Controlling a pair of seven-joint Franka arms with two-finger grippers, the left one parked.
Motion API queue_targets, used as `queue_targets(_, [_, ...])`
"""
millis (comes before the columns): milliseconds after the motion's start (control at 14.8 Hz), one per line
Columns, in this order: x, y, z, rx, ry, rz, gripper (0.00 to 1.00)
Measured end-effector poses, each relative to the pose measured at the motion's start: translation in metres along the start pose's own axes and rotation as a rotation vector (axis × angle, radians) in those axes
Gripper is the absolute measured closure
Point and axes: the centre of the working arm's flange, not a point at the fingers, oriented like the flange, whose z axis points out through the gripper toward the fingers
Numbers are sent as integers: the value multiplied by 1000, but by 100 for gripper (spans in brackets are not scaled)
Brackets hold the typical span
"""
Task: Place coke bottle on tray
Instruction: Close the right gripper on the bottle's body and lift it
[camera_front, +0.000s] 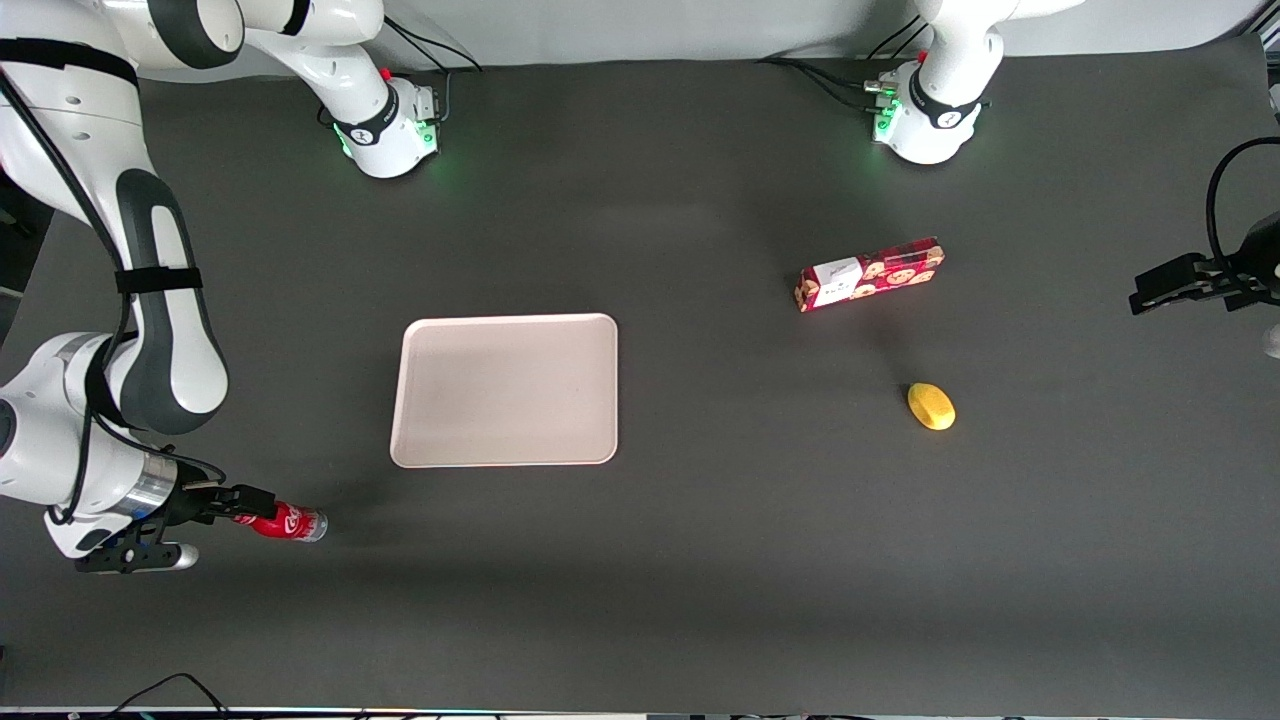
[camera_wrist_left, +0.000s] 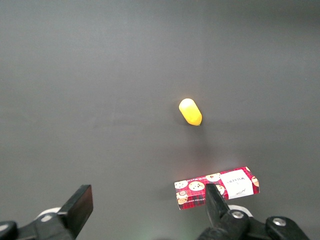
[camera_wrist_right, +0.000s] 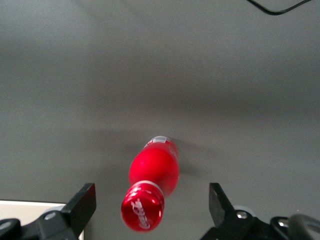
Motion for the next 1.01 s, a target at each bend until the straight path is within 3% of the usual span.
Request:
queue_targets(676, [3, -2, 3, -1, 4, -5, 4])
queue_targets(811, [3, -2, 3, -1, 4, -20, 19])
queue_targets(1014, [3, -2, 3, -1, 4, -66, 53])
